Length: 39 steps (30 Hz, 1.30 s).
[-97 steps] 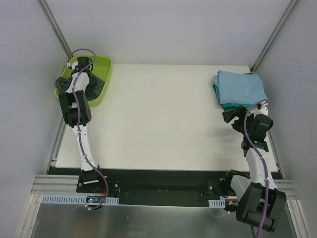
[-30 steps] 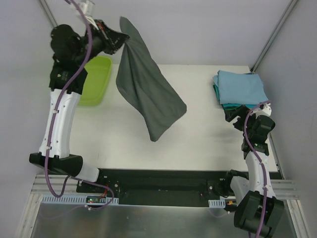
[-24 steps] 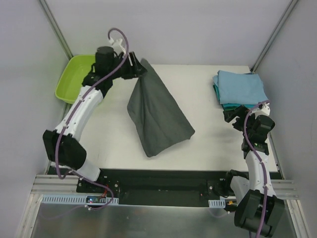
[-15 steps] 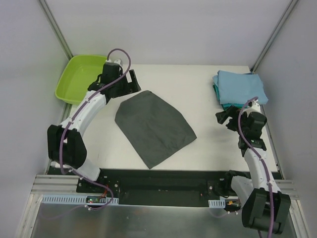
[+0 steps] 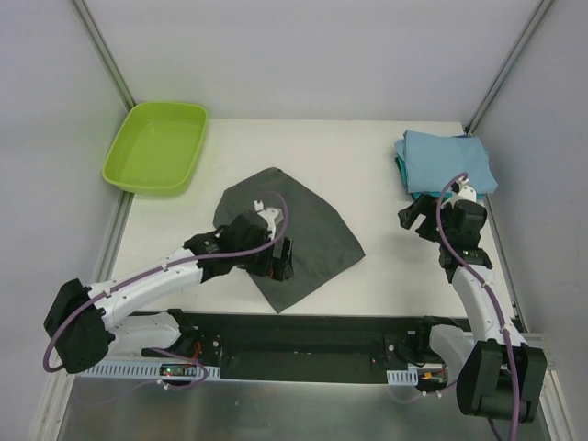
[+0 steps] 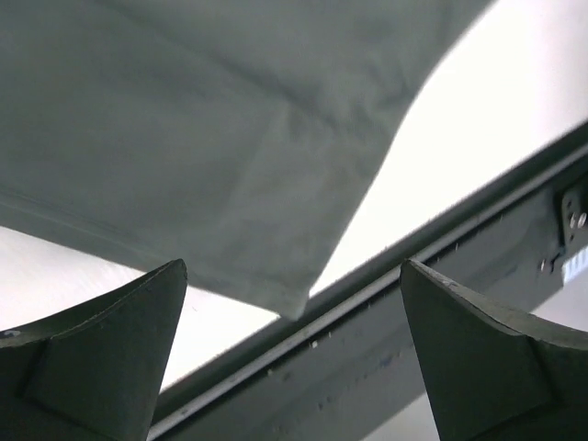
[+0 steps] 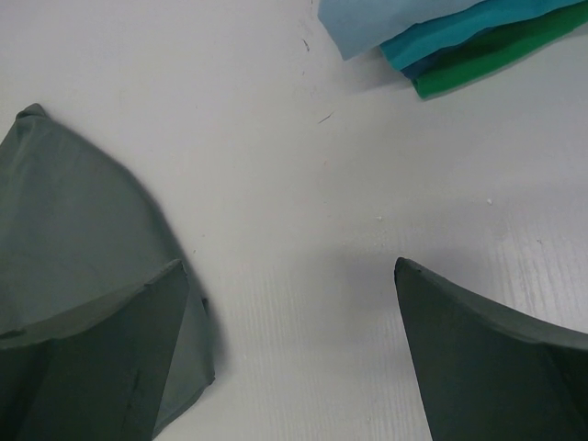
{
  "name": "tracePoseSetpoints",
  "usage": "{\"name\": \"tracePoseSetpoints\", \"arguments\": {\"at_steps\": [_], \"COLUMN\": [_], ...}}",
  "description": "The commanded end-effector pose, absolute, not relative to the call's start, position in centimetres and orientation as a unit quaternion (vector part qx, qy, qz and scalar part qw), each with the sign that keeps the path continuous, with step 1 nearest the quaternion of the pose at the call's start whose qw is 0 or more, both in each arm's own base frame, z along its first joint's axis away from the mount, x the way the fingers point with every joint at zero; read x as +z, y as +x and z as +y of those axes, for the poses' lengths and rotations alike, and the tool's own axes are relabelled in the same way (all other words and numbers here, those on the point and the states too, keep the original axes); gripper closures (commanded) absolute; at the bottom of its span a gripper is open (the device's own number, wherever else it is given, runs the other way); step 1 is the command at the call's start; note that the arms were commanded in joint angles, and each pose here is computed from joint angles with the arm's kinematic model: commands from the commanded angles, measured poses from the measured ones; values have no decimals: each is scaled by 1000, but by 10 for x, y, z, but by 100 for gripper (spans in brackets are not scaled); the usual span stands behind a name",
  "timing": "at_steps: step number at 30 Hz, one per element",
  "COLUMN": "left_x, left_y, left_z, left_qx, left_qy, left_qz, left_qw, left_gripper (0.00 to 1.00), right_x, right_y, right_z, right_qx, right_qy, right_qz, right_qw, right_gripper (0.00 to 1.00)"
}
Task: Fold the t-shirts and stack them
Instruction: Move the tshirt to the center of the board, then flatten out the tshirt
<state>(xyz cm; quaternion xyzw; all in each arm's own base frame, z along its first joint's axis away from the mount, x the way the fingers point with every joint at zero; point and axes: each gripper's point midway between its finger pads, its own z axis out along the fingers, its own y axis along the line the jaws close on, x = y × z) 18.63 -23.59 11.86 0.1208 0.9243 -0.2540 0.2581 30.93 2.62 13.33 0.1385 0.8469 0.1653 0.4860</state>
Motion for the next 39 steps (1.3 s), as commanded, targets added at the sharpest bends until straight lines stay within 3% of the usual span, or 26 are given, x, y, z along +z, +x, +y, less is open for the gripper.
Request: {"name": "tracePoseSetpoints", "arguments": {"at_steps": [1,6,14,25,28,31,35,39], "left_x": [100,67,35,18,10,10,51,148], "left_y": [135,95,90,91,94,107,147,204], "left_z": [-252,-271,-258,-250,-238,-233,-248,-260], "left_qx": [-269,-237,-142,-67,-25,8,5,-34], "left_qy": [143,195,193,194,186,172,161,141], "left_qz": [932,945,968,976,980,980,967,927], "left_qw": [195,109,78,71,72,96,199,347], "left_gripper": [1,3,10,48,66,100,100,100], "right_x": [149,150,149,144,144,145,145,145], "right_y": [318,319,320,316,316,316,315,313], "right_z": [29,28,25,23,22,22,29,45], "right_qx": [168,164,156,149,147,148,160,162], "right_qy": [126,126,127,130,131,130,119,90], "right_qz": [844,844,844,851,851,851,853,860], "right_qw": [493,495,496,486,486,487,482,475], "right_gripper": [4,4,4,4,4,4,4,4]}}
